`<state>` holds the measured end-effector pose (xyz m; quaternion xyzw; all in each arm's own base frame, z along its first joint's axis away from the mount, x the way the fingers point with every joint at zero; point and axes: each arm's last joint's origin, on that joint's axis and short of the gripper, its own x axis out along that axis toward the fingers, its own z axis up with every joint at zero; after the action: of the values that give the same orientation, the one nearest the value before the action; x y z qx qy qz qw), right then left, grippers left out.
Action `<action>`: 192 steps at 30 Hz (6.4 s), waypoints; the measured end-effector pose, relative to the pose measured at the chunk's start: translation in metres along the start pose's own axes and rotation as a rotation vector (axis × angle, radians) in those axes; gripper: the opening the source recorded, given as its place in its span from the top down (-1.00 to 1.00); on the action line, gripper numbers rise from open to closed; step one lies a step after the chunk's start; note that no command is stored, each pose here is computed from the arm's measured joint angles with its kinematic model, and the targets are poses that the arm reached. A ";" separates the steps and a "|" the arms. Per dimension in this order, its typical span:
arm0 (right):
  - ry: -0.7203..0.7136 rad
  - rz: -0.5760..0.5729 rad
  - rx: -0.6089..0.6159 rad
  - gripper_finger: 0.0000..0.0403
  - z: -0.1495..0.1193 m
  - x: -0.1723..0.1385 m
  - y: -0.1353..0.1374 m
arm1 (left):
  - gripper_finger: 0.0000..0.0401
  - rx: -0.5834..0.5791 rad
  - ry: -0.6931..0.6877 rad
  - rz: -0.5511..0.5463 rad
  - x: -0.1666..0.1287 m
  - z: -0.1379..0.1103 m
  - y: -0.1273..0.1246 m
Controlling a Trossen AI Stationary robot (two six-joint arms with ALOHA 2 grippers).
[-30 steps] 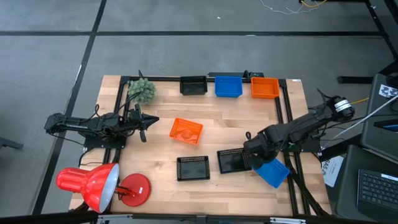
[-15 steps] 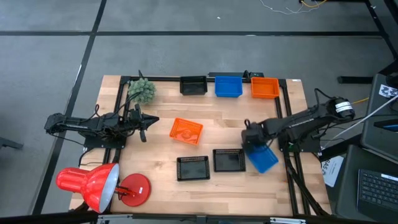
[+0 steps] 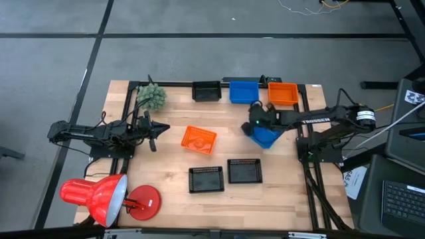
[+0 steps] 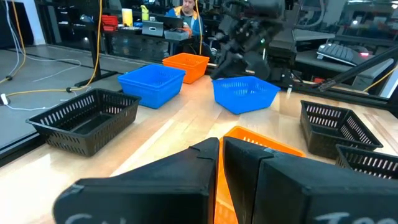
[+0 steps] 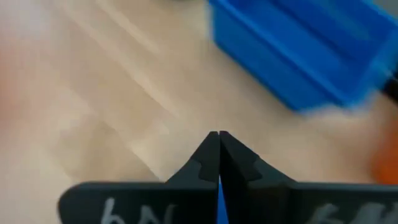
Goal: Stack baskets by color
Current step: Move the blue bin closer to the top blue bin, then move the orange bin closer to the top blue bin, then stack the bottom blue bin on the top blue bin
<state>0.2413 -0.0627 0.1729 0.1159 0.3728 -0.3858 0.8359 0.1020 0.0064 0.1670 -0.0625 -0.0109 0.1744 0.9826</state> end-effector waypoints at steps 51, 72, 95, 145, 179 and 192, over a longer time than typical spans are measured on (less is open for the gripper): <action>0.289 0.003 0.061 1.00 -0.005 -0.169 -0.027 | 0.46 0.324 0.988 -0.187 0.162 0.084 -0.047; 0.264 0.122 0.094 1.00 -0.027 -0.150 -0.023 | 0.49 0.124 0.817 -0.062 0.238 0.026 -0.044; 0.117 0.176 -0.029 0.37 -0.008 -0.140 -0.017 | 0.49 0.184 1.248 0.191 0.169 0.078 -0.061; 0.576 -0.083 -0.208 0.26 -0.058 -0.054 0.037 | 0.49 0.254 1.050 0.284 0.118 0.079 -0.040; 0.042 -0.139 -0.569 0.99 0.120 -0.072 0.004 | 0.49 0.395 1.054 0.325 0.117 0.080 -0.037; 0.266 0.069 -0.672 1.00 0.133 0.020 -0.071 | 0.49 0.382 1.125 0.366 0.106 0.053 -0.030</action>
<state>0.2688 -0.1862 0.2575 -0.1034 0.5802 -0.1948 0.7840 0.2097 0.0216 0.2230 0.0313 0.5510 0.2792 0.7858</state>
